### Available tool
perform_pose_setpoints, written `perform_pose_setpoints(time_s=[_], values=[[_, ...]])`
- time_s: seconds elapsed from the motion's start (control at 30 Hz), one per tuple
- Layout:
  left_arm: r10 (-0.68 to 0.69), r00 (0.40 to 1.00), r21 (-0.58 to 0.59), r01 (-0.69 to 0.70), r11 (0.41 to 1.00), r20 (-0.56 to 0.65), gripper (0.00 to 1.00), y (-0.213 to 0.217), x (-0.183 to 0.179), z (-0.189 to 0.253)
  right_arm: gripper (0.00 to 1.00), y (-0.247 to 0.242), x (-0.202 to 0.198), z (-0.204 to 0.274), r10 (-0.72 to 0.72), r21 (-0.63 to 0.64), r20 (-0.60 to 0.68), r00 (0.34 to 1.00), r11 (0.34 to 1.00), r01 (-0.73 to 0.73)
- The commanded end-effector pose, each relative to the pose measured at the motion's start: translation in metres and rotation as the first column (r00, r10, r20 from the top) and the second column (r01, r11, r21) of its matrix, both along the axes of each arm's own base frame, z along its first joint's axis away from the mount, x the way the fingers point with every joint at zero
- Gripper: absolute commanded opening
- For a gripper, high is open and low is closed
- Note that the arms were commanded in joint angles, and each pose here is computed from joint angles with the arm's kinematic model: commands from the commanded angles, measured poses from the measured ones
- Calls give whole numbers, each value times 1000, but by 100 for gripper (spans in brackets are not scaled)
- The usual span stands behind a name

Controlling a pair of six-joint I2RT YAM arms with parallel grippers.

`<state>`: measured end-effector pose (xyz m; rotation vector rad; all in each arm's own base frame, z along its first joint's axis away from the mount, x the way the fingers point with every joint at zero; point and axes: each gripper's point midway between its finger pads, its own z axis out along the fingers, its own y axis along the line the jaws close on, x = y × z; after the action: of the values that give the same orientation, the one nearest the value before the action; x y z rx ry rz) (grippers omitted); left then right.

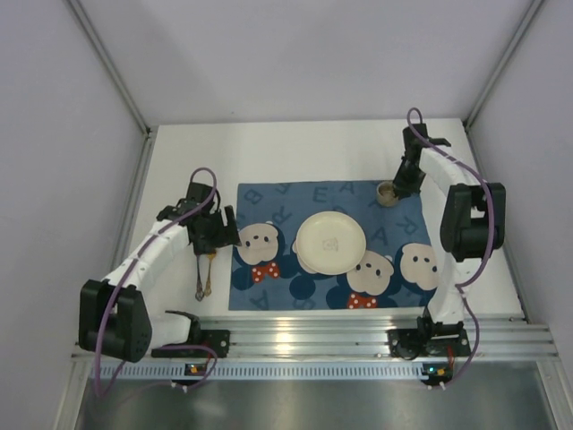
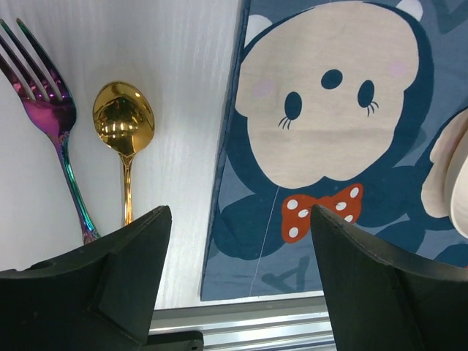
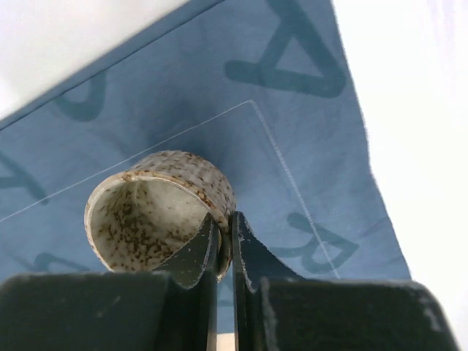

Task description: Set the dinner table for one person

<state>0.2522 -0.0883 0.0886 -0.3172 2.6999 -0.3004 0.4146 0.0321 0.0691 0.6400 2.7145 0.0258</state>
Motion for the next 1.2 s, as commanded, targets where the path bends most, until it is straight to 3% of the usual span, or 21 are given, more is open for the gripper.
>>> perform_pose_setpoints(time_s=[0.0, 0.1, 0.2, 0.23, 0.33, 0.43, 0.53, 0.57, 0.63, 0.77, 1.17], values=[[35, 999, -32, -34, 999, 36, 82, -3, 12, 1, 0, -15, 20, 19, -31, -89, 56, 998, 995, 36], [58, 998, -8, -59, 998, -14, 82, 2, 8, -10, 1, -18, 21, 12, -29, -112, 29, 999, 993, 32], [102, 993, 89, -96, 991, -59, 80, 19, 4, -20, 32, -14, 15, 2, -19, -100, -6, 1000, 995, 18], [117, 992, 122, -109, 986, -55, 80, 26, 6, -21, 52, -15, 13, 1, -19, -97, -7, 1000, 995, 18], [114, 992, 185, -101, 978, -61, 80, 36, 10, -17, 74, -14, 7, 2, -19, -96, -13, 1000, 995, 17], [91, 993, 281, -65, 957, -78, 80, 51, 18, -11, 85, -17, 4, 11, -17, -103, 4, 1000, 994, 17], [82, 988, 355, -30, 934, -132, 79, 67, 20, -16, 90, -18, 1, 25, -16, -107, 30, 999, 994, 19], [87, 981, 354, -21, 935, -172, 76, 67, 16, -23, 91, -19, 0, 28, -15, -109, 36, 999, 994, 19], [100, 973, 358, -21, 934, -206, 61, 68, 14, -30, 93, -20, -3, 37, -19, -104, 53, 998, 994, 24], [89, 935, 320, 27, 947, -343, 52, 61, 0, -54, 94, -25, -9, 46, -26, -91, 60, 998, 995, 31], [59, 901, 263, 62, 963, -429, 51, 52, -12, -76, 95, -55, -25, 42, -72, -94, 28, 997, 993, 74]])
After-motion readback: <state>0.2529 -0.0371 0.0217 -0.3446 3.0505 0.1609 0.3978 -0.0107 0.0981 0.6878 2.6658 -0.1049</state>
